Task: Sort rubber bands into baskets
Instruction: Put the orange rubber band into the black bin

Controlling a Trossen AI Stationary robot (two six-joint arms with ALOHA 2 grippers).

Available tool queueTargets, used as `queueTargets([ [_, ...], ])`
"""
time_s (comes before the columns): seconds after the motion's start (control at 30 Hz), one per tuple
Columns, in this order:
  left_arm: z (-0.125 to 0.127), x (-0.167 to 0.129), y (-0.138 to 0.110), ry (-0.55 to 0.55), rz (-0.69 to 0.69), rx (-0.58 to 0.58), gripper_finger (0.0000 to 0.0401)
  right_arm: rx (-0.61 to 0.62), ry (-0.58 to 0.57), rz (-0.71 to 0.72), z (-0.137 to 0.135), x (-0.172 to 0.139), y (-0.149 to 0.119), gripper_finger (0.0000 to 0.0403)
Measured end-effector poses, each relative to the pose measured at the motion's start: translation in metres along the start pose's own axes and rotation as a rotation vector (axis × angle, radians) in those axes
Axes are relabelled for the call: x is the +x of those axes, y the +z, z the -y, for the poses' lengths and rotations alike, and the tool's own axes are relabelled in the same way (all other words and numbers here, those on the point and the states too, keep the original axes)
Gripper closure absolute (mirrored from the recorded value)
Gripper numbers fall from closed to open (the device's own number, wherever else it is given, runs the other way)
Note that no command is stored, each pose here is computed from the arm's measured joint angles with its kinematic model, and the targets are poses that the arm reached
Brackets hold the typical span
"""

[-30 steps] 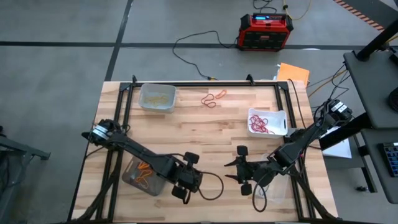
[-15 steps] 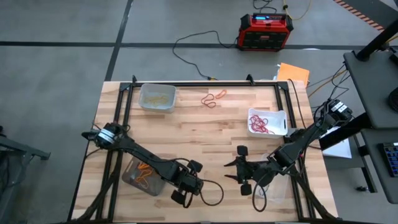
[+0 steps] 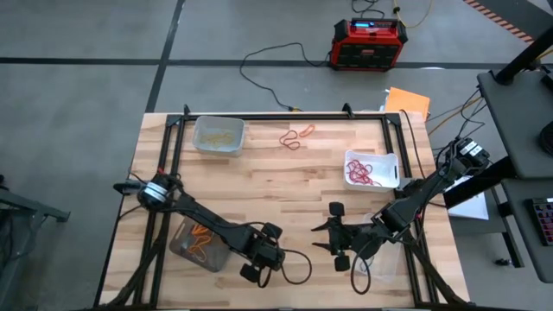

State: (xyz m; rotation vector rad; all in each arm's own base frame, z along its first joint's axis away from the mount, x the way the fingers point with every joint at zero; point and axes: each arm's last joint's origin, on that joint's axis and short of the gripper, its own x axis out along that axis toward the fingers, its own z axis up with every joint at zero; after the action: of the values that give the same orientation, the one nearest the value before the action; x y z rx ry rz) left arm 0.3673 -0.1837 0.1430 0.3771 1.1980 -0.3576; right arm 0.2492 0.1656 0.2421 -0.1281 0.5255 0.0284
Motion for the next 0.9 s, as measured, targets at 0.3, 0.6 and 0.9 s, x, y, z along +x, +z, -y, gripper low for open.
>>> queueTargets([
  [0.3, -0.004, 0.005, -0.004, -0.004, -0.012, -0.034, 0.0331, 0.011, 0.003, 0.001, 0.0, 0.0, 0.0, 0.0234],
  [0.6, -0.004, 0.009, -0.009, -0.002, 0.004, -0.064, 0.04, -0.006, 0.003, 0.003, 0.0, 0.0, 0.0, 0.0234],
  [0.9, -0.008, -0.019, -0.005, 0.026, 0.055, -0.034, 0.0401, -0.014, 0.003, 0.002, 0.0, 0.0, 0.0, 0.0234],
])
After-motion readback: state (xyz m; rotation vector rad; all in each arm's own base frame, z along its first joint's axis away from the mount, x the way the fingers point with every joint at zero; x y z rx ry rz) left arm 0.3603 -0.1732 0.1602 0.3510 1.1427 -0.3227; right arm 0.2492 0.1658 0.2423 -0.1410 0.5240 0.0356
